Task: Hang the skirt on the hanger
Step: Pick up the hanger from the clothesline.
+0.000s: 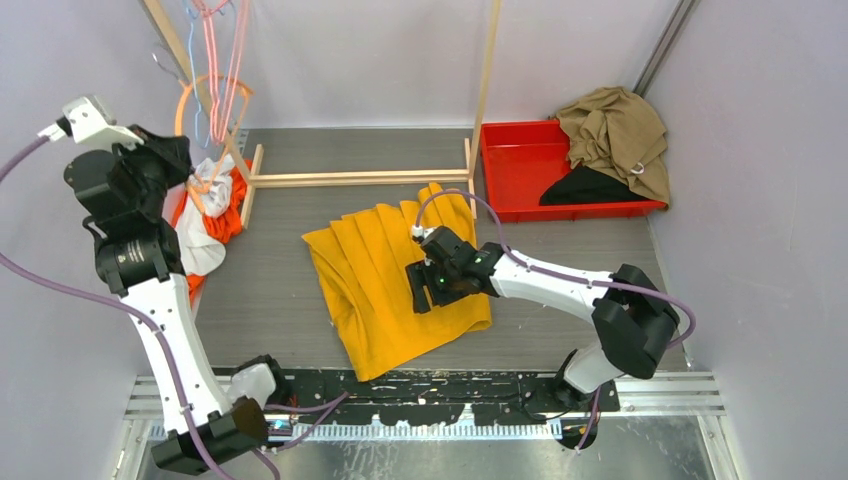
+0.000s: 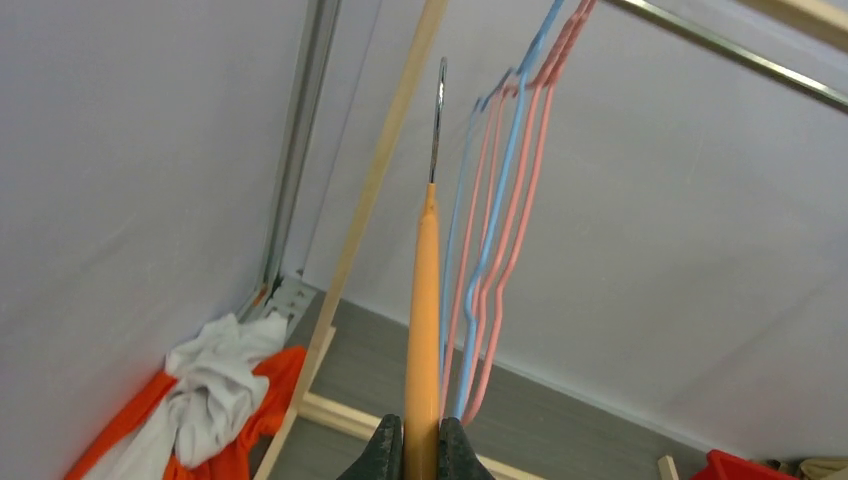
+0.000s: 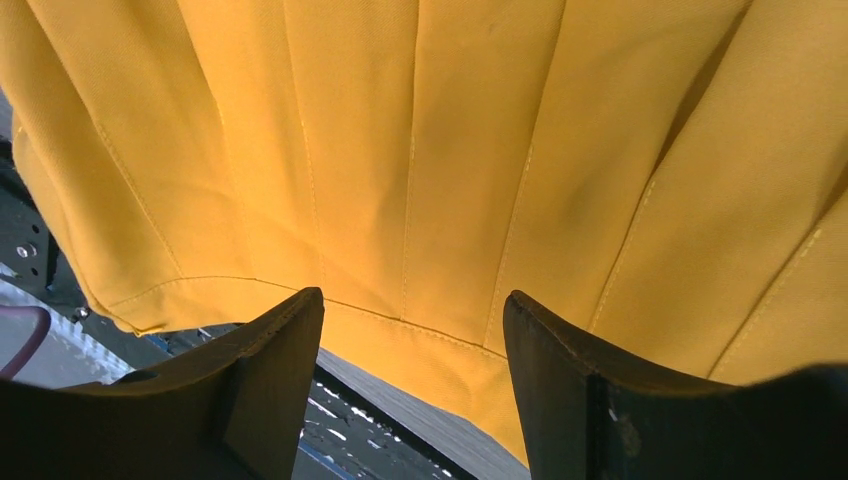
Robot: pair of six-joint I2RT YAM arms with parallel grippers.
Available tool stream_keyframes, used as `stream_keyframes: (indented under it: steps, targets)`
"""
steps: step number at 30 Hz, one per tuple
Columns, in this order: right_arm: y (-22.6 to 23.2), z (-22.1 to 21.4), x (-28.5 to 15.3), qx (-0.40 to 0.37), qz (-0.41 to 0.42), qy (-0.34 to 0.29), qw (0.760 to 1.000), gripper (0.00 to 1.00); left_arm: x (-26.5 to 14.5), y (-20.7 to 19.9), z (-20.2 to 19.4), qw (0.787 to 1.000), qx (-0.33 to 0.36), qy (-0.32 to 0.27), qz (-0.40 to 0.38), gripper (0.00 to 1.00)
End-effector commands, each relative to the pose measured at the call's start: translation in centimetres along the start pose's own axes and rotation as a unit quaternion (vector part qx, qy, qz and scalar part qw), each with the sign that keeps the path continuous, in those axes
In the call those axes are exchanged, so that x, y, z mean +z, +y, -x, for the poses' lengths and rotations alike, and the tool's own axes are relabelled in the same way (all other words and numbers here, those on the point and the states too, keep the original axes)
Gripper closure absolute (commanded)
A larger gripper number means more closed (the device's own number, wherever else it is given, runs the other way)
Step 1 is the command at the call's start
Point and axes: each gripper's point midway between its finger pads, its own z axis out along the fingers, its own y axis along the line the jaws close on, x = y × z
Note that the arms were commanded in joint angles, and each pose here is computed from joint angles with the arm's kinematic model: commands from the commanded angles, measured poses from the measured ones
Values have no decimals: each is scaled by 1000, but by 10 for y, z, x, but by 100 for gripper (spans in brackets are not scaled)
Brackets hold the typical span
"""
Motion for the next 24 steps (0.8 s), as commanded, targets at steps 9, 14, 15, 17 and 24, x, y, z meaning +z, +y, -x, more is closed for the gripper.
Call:
stream_keyframes:
  steps: [9,14,15,17,24]
  targets:
    - [21,24,-52,-24,37,-48,998,28,-73,-16,-73,992,-64,110,-10,100]
    - [18,19,-54,-29,29,-34,999,28,-94,-24,-126,977,-113,176,-40,100]
    - [18,18,-53,-30,29,-32,999,28,-97,-25,-135,974,-121,187,-44,100]
    - [18,13,-51,-34,32,-21,999,28,-107,-30,-151,968,-136,203,-57,100]
    - [-1,6,-48,-26,-15,-14,999,29,-130,-45,-185,949,-180,237,-101,100]
